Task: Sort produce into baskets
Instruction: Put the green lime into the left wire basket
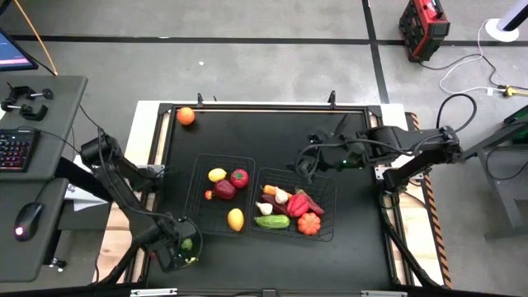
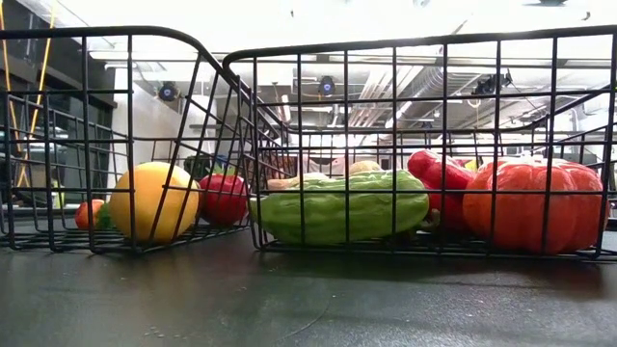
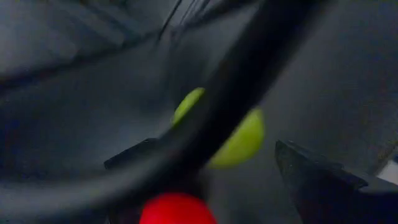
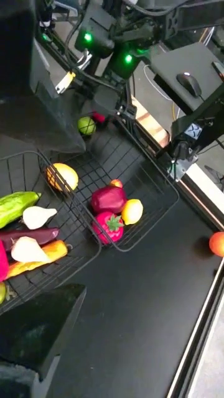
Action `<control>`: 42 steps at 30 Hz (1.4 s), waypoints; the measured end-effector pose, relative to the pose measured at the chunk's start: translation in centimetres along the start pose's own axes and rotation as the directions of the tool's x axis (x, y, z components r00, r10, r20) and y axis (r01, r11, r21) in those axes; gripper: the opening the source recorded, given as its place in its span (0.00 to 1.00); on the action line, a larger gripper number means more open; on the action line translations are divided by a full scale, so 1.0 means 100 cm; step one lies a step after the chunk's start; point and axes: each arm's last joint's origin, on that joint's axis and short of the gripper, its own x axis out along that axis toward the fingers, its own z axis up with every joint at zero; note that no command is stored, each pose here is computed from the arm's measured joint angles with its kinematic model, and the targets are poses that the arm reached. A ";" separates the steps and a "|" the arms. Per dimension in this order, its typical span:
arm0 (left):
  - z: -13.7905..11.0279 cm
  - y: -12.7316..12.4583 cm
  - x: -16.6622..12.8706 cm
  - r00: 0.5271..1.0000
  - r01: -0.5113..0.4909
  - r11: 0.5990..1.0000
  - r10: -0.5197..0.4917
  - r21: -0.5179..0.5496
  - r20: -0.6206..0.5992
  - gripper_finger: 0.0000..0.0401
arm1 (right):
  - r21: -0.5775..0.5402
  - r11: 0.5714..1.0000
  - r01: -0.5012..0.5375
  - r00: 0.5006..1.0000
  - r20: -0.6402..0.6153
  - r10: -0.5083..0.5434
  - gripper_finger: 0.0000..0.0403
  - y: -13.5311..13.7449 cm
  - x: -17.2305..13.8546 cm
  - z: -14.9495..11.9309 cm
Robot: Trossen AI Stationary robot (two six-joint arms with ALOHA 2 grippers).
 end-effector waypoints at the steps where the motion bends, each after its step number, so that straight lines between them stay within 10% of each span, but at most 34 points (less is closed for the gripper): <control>1: 0.000 -0.002 0.002 1.000 0.000 1.000 0.000 0.004 0.028 0.79 | -0.001 1.000 0.002 1.000 -0.001 -0.002 0.88 0.000 0.001 0.000; 33: -0.009 -0.001 0.007 0.992 -0.121 0.993 0.121 -0.010 0.027 0.79 | 0.062 0.998 0.013 1.000 0.007 -0.013 0.88 -0.001 0.002 0.001; 42: -0.018 -0.012 -0.012 0.974 -0.098 0.994 0.088 0.040 0.210 0.79 | 0.058 0.998 0.015 1.000 0.009 -0.015 0.88 -0.001 0.002 0.001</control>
